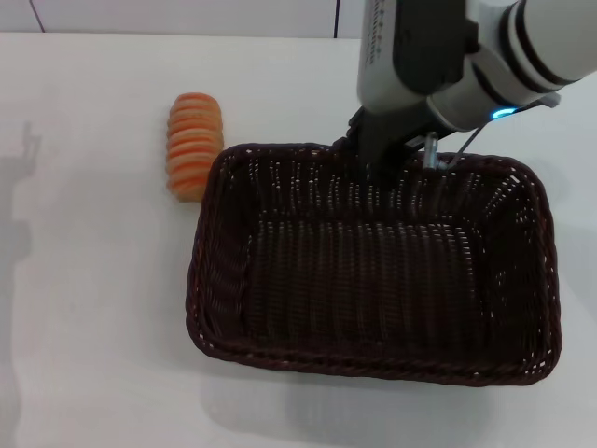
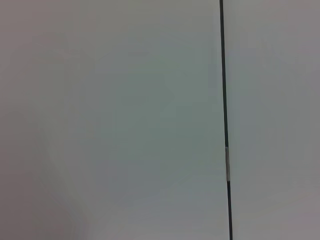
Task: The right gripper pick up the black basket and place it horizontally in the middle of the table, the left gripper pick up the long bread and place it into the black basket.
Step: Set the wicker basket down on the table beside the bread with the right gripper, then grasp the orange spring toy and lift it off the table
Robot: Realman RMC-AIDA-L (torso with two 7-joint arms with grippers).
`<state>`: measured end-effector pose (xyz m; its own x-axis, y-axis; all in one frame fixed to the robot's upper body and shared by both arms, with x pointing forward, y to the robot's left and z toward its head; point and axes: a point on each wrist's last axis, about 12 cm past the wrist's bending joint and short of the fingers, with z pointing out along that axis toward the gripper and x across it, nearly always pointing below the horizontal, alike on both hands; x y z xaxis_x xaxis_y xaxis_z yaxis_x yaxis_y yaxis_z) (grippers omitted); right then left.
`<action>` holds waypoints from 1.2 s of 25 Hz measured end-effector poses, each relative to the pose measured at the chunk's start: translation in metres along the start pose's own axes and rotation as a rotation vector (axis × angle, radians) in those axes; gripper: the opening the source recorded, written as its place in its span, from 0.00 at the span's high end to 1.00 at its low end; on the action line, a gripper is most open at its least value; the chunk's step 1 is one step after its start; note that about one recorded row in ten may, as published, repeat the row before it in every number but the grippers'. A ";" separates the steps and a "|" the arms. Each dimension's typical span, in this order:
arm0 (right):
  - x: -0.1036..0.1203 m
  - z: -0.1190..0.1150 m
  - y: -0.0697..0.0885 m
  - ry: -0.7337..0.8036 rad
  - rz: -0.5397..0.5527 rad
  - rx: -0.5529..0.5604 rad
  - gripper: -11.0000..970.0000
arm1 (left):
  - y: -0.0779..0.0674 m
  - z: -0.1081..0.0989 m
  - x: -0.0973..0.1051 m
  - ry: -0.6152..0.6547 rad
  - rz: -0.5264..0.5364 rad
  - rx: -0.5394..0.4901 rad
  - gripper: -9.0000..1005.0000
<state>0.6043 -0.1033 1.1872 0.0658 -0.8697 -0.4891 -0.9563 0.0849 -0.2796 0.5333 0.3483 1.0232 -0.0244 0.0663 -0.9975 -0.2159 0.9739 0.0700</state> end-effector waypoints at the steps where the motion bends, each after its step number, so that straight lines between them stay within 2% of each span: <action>1: -0.003 0.003 0.002 0.001 -0.033 0.001 0.80 | 0.000 0.000 0.000 0.000 0.000 0.000 0.17; 6: -0.007 0.006 0.003 -0.008 -0.054 0.011 0.80 | -0.001 0.000 0.000 0.000 0.001 0.005 0.17; 13: -0.004 0.015 0.016 -0.019 -0.115 0.081 0.80 | -0.003 0.002 0.000 0.005 0.003 0.013 0.17; 18: -0.005 0.014 0.013 -0.037 -0.098 0.104 0.74 | -0.003 0.002 0.000 0.008 0.003 0.013 0.17; 24: -0.008 0.005 0.009 -0.079 -0.071 0.154 0.52 | -0.002 0.001 0.002 0.021 0.005 0.012 0.17; 26: -0.010 0.003 0.010 -0.090 -0.066 0.142 0.31 | -0.002 0.002 0.002 0.025 0.006 0.012 0.17; 30: -0.010 0.003 0.012 -0.088 -0.057 0.129 0.18 | -0.002 0.002 0.001 0.022 0.006 0.012 0.17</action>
<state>0.5931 -0.0922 1.1868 0.1489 -0.8296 -0.5382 -0.9063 0.1032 -0.4098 0.5358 0.3472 1.0216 -0.0470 0.0671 -0.9966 -0.2037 0.9761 0.0754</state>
